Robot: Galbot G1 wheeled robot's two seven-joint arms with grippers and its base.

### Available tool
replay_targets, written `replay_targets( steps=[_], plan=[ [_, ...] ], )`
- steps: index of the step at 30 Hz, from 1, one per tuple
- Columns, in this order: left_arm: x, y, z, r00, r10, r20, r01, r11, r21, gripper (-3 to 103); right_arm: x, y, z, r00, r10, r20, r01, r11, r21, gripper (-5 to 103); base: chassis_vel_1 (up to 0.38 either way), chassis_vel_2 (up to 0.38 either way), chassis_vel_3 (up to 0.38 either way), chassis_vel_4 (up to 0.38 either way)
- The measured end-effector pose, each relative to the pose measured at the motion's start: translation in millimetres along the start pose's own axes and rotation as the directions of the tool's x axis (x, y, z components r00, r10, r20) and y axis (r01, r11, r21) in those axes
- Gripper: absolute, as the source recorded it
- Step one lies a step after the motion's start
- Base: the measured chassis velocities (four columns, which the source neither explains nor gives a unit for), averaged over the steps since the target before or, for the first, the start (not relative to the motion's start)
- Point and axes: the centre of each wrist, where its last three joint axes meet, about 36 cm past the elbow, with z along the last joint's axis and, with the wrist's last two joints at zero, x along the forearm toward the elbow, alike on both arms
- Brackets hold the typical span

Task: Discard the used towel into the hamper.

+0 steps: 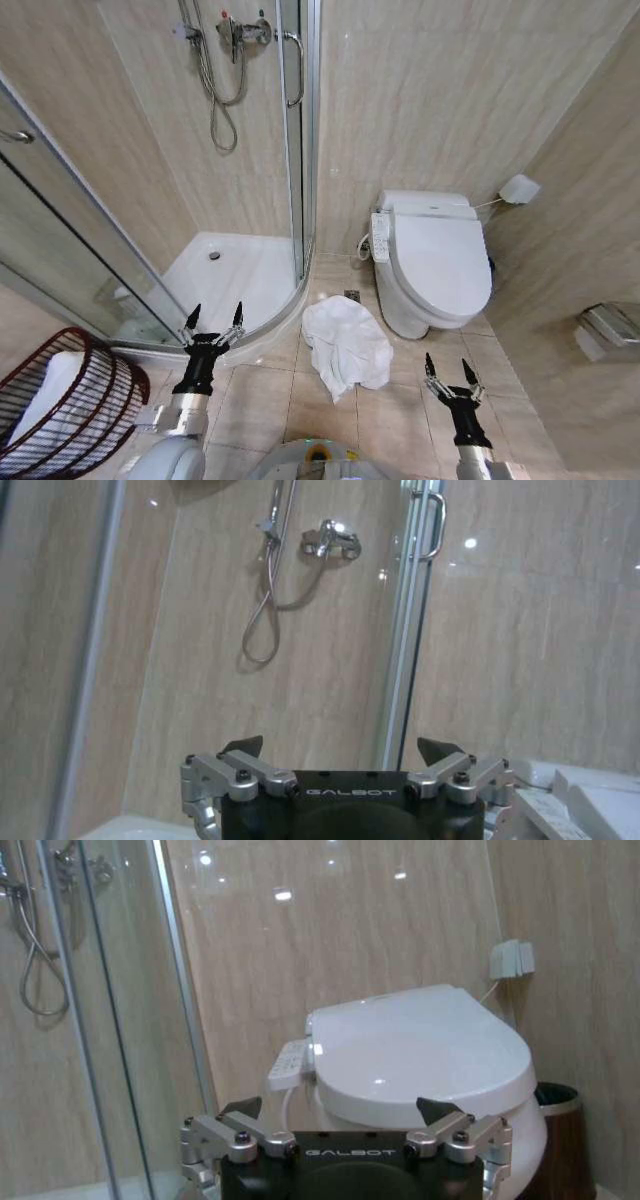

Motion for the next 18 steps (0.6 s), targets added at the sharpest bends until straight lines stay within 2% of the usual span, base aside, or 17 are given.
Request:
replay_targets(
  steps=[12, 16, 18],
  plan=[
    [0.0, 0.0, 0.0, 1.0, 0.0, 0.0, 0.0, 1.0, 0.0, 100, -9.1, -11.9, 4.4, 1.0, 0.012, 0.001, -0.012, 1.0, -0.004, 100, -0.076, 0.091, 0.071, -0.092],
    [0.0, 0.0, 0.0, 1.0, 0.0, 0.0, 0.0, 1.0, 0.0, 100, -16.0, -24.6, 11.4, 1.0, 0.011, -0.027, -0.011, 1.0, -0.013, 100, -0.005, 0.014, 0.013, -0.015],
    [0.0, 0.0, 0.0, 1.0, 0.0, 0.0, 0.0, 1.0, 0.0, 100, -24.2, -35.1, 18.1, 0.998, -0.006, -0.066, 0.003, 0.999, -0.039, 100, 0.0, 0.0, 0.0, 0.0]
  ],
)
